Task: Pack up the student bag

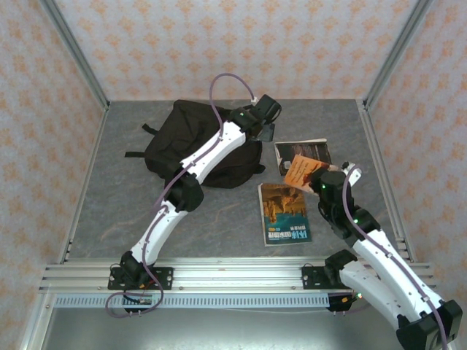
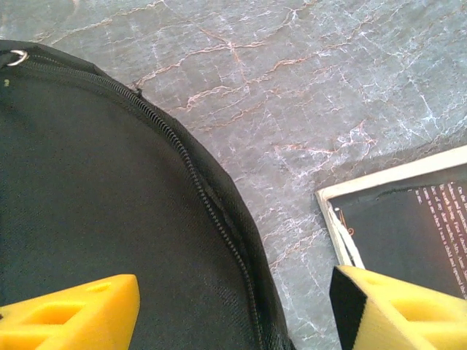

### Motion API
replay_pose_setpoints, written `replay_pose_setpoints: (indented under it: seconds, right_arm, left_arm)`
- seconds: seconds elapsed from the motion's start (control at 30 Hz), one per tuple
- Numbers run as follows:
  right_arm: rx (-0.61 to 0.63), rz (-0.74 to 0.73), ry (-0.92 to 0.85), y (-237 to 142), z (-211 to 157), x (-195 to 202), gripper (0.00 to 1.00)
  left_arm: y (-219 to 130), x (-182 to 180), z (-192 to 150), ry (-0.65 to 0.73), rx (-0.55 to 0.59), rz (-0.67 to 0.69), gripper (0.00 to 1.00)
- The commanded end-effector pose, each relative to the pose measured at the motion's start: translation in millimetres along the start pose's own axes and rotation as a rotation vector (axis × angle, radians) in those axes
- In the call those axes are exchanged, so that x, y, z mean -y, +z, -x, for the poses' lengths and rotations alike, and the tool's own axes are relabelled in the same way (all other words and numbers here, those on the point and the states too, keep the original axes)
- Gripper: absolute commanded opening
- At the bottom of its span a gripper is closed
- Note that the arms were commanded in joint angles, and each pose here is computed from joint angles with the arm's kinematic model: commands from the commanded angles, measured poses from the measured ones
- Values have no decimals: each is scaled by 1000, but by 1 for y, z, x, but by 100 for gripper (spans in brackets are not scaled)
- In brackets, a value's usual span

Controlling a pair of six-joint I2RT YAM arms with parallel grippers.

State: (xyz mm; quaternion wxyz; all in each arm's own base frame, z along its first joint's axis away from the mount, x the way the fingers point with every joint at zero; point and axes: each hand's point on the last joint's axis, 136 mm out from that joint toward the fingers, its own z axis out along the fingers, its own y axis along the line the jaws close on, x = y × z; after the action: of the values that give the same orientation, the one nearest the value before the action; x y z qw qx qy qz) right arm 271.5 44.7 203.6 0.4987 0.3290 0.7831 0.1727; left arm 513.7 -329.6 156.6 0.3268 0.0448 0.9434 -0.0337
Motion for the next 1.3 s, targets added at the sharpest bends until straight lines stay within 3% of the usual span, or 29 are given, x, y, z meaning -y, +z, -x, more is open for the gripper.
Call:
replay_pose_setpoints:
  seconds: [0.0, 0.33, 0.6, 0.73, 1.27]
  right_arm:
    - [29, 35, 28, -2, 7, -5, 0]
    - [28, 32, 33, -4, 6, 0, 0]
    - [38, 38, 24, -9, 11, -2, 0]
    - [37, 46, 15, -9, 12, -5, 0]
    - [-102, 229, -27, 16, 10, -91, 0]
  left_arm:
    - [11, -6, 11, -57, 25, -10, 69]
    - [27, -2, 8, -81, 16, -31, 55]
    - [27, -15, 11, -110, 7, -23, 15]
    - [16, -16, 16, -114, 5, -38, 1]
    - [-75, -52, 47, -115, -13, -170, 0]
